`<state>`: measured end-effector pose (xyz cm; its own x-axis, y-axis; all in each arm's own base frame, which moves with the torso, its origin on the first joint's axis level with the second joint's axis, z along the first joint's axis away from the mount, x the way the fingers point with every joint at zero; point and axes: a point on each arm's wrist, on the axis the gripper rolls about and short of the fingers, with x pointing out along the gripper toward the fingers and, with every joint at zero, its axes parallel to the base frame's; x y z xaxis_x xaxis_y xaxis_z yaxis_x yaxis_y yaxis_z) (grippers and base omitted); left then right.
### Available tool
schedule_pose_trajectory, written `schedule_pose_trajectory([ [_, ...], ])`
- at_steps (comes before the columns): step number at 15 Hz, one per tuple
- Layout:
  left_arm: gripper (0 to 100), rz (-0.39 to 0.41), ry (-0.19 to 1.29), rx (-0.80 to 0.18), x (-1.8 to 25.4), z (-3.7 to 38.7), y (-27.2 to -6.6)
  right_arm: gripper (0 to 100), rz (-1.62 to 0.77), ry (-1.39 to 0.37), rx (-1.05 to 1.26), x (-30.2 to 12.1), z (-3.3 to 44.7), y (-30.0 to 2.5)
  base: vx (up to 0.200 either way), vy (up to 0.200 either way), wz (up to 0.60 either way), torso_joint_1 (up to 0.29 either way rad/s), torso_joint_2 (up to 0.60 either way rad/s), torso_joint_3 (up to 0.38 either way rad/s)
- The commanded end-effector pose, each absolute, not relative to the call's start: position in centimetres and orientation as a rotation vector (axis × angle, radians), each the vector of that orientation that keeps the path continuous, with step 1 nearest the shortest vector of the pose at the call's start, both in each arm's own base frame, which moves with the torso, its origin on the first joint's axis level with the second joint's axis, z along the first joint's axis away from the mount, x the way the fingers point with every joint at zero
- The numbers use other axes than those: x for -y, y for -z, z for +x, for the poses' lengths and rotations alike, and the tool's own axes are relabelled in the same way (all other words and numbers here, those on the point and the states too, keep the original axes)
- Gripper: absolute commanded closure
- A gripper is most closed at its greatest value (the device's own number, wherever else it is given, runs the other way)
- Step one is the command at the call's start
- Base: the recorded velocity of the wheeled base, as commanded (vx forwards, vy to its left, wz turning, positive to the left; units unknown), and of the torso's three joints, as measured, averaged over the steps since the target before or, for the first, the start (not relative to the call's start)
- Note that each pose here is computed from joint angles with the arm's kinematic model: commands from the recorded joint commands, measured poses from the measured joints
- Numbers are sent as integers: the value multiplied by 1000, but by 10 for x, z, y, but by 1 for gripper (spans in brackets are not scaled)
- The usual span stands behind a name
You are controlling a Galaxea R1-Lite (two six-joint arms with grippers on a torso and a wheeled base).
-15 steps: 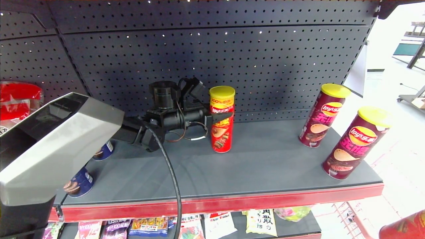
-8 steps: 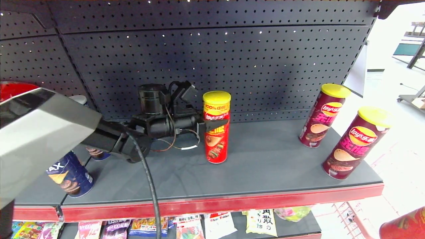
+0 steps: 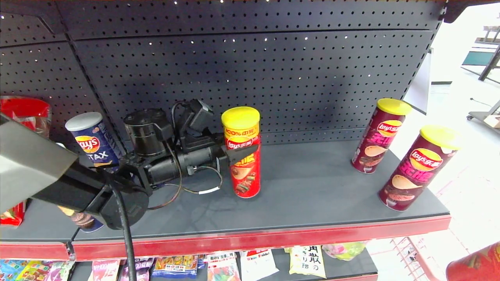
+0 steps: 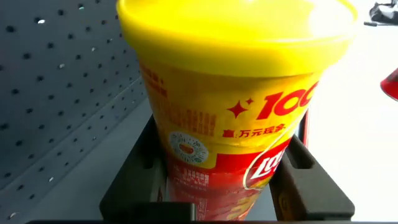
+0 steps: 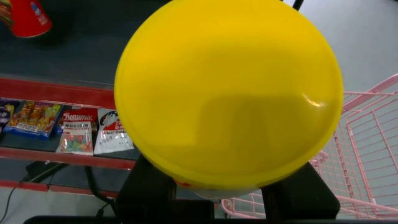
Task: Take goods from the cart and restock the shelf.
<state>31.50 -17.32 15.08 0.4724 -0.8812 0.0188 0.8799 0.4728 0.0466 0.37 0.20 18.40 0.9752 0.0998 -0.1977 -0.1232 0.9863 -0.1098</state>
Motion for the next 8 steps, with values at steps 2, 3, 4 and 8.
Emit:
schedule_pose_trajectory([
  [2, 100, 8, 1114, -33, 189, 301, -131, 100, -122, -117, -194, -2, 4, -184, 0, 0, 0, 0, 0, 0],
  [3, 100, 7, 1115, -34, 189, 301, -131, 100, -122, -117, -194, -2, 4, -184, 0, 0, 0, 0, 0, 0],
  [4, 100, 3, 1104, -46, 191, 298, -128, 100, -122, -117, -189, -2, 4, -186, 0, 0, 0, 0, 0, 0],
  [8, 100, 9, 1083, -31, 185, 297, -131, 100, -122, -115, -191, -2, 4, -185, 0, 0, 0, 0, 0, 0],
])
